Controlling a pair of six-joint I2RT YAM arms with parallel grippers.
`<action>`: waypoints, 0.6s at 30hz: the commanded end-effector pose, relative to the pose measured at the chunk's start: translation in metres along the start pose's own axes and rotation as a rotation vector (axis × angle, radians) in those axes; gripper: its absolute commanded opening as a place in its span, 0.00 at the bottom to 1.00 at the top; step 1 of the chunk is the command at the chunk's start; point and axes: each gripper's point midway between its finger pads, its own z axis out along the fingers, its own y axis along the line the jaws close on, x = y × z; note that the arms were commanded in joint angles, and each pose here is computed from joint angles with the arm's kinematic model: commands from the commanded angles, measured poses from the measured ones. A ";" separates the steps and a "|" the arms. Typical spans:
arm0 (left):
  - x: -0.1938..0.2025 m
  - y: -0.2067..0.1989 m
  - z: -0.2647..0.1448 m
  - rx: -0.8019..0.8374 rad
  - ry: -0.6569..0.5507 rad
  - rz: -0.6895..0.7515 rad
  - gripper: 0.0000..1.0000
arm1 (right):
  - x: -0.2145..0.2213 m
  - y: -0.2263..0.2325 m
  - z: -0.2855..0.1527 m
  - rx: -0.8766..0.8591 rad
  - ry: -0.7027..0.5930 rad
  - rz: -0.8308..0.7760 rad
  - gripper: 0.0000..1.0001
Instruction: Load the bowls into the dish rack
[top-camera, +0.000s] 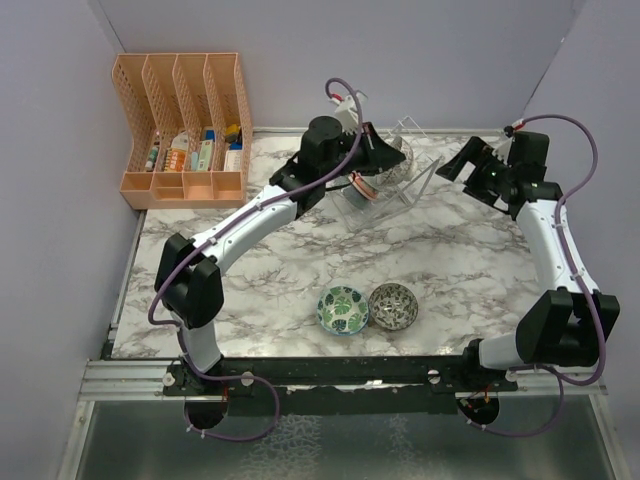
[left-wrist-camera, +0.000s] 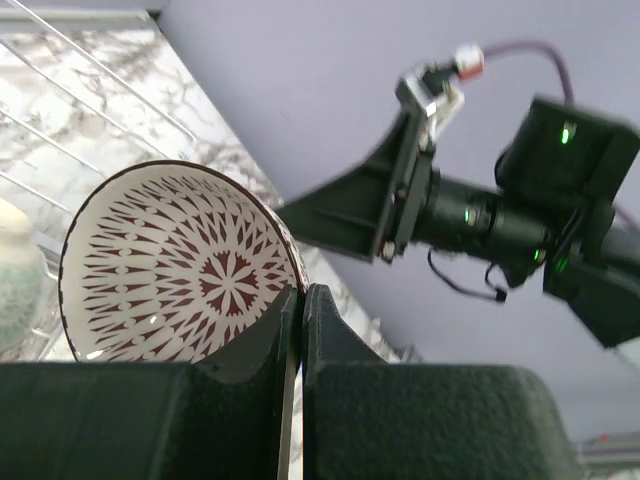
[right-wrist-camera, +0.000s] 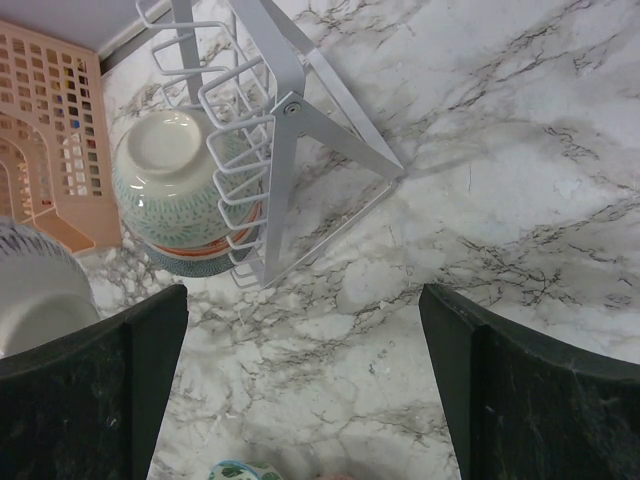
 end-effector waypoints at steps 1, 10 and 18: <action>-0.093 -0.056 -0.021 0.208 -0.310 -0.077 0.00 | -0.011 0.005 -0.009 0.001 -0.016 -0.014 1.00; -0.129 -0.033 -0.020 0.262 -0.484 -0.285 0.00 | -0.014 0.003 -0.008 0.019 -0.006 -0.022 1.00; -0.137 0.000 -0.016 0.266 -0.617 -0.466 0.00 | -0.006 -0.002 -0.004 0.030 0.029 -0.021 1.00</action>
